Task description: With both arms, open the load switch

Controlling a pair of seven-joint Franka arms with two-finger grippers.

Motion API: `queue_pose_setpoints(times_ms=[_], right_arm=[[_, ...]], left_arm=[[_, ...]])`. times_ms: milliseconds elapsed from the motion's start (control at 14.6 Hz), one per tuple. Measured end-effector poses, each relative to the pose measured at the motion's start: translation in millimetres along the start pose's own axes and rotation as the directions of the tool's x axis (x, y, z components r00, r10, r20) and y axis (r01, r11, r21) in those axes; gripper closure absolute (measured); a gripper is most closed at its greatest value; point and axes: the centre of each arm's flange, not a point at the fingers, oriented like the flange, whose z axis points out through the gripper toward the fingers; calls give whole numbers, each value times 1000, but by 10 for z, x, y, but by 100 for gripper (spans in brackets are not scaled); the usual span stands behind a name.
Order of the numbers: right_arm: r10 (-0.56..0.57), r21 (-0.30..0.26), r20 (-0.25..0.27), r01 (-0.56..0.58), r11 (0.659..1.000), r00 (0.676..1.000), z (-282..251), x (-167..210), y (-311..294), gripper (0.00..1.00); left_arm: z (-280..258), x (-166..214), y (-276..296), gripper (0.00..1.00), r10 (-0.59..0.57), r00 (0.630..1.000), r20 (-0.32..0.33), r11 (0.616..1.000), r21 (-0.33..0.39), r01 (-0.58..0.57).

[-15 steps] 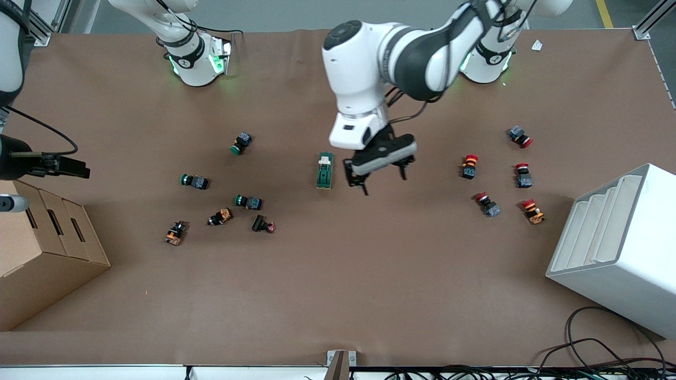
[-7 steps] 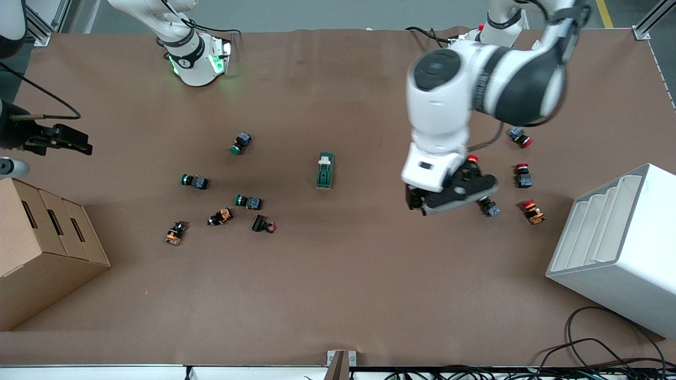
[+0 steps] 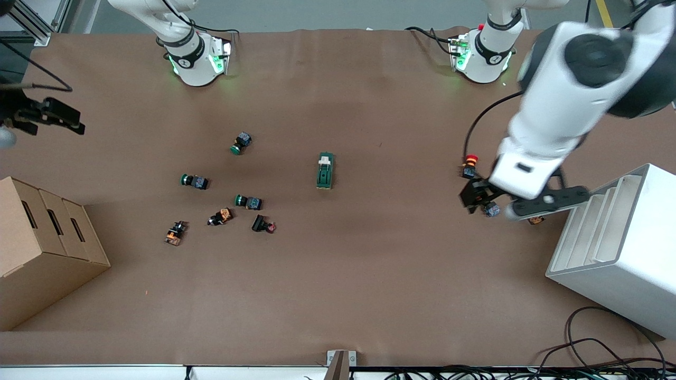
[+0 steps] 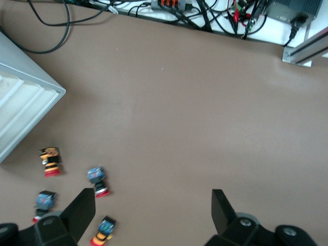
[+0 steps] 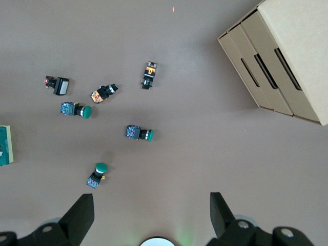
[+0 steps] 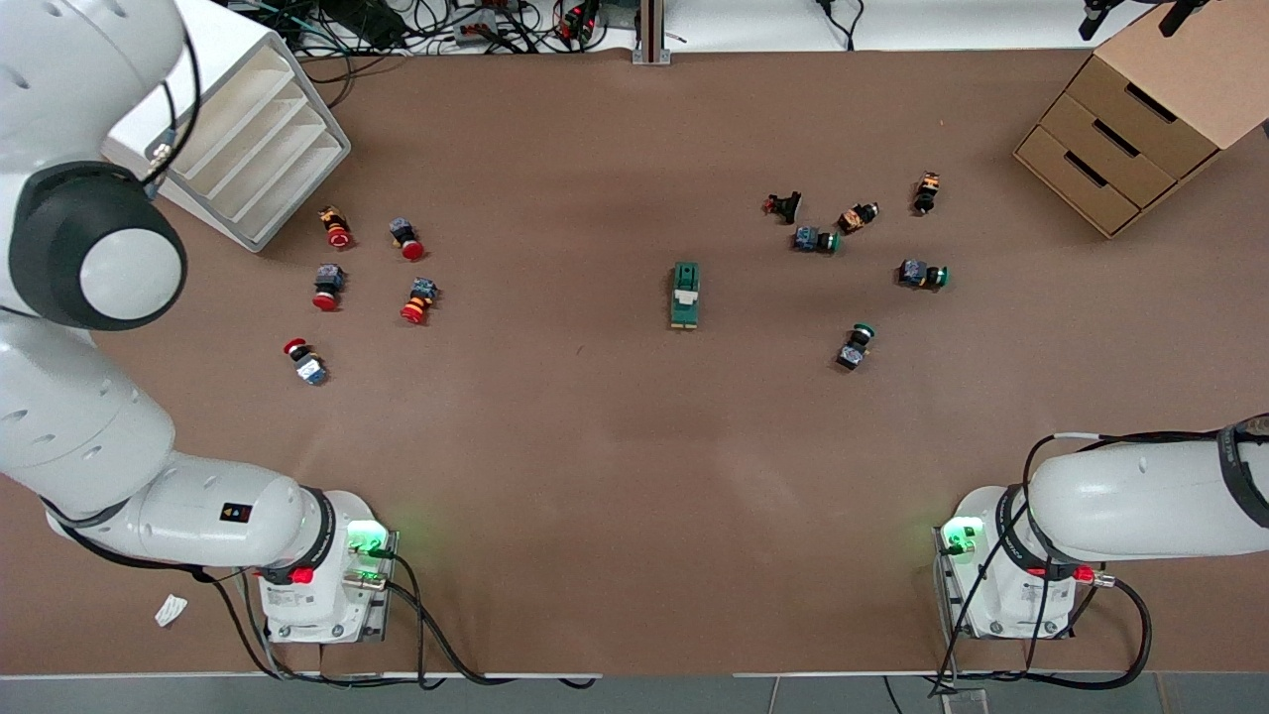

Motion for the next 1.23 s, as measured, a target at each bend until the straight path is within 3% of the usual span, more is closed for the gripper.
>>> queue_pose_setpoints(times_ms=[273, 615, 956, 1229], right_arm=[[0, 0, -29, 0, 1000, 1000, -169, -221, 0, 0], [-2, 0, -25, 2, 1000, 1000, -124, -213, -11, 0], [13, 28, -1, -13, 1000, 1000, -102, -238, -39, 0], [24, 31, 9, -24, 999, 1000, -93, -249, -9, 0]], left_arm=[[-355, -10, -634, 0, 89, 993, 77, 996, 10, -90], [-564, -150, -1027, 0, 180, 977, 114, 982, 26, -184], [-787, -229, -1516, 0, 251, 961, 113, 967, 7, -253], [-882, -408, -1553, 0, 258, 960, 111, 966, 2, -259]])
